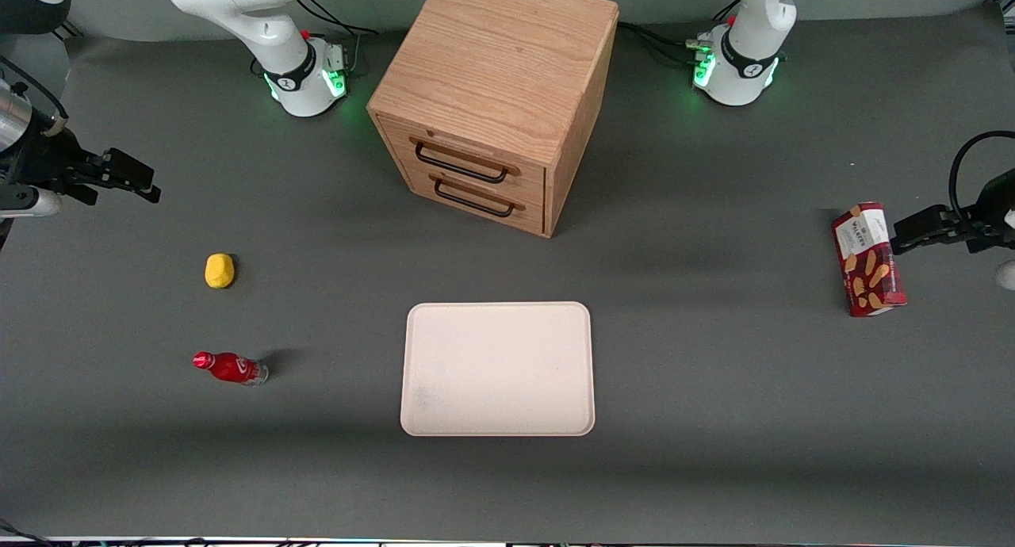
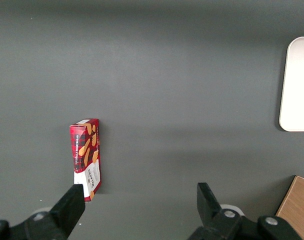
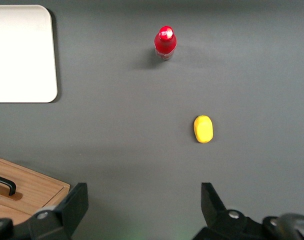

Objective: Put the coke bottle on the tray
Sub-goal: 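Move the right gripper down toward the red Coca-Cola bottle, then close the right gripper around the bottle's cap end, then lift the bottle and carry it toward the cream tray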

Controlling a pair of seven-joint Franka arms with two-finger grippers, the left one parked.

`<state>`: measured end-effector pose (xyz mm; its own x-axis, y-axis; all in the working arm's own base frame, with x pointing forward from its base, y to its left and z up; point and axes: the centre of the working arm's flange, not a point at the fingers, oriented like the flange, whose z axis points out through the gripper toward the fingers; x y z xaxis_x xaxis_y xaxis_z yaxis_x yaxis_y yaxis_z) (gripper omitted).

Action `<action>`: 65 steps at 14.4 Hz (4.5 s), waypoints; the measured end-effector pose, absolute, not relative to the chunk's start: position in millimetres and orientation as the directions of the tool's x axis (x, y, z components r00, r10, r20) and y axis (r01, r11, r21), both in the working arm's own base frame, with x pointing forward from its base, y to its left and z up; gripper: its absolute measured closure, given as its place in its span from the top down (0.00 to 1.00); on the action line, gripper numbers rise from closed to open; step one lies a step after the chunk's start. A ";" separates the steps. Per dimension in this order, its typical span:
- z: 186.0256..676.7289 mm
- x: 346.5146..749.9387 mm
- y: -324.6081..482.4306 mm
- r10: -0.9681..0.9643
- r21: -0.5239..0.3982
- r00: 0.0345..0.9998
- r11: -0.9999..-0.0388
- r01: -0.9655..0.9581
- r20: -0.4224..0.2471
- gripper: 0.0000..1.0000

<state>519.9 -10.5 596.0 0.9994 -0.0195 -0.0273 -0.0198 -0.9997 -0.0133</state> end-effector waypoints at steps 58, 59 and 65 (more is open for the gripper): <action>532.7 686.1 22.7 0.219 0.029 0.974 -0.975 0.221 -0.053 0.32; 549.6 683.3 32.8 0.236 0.023 0.971 -0.971 0.237 -0.044 0.32; 583.0 676.0 129.8 0.252 -0.051 0.967 -0.966 0.254 0.043 0.32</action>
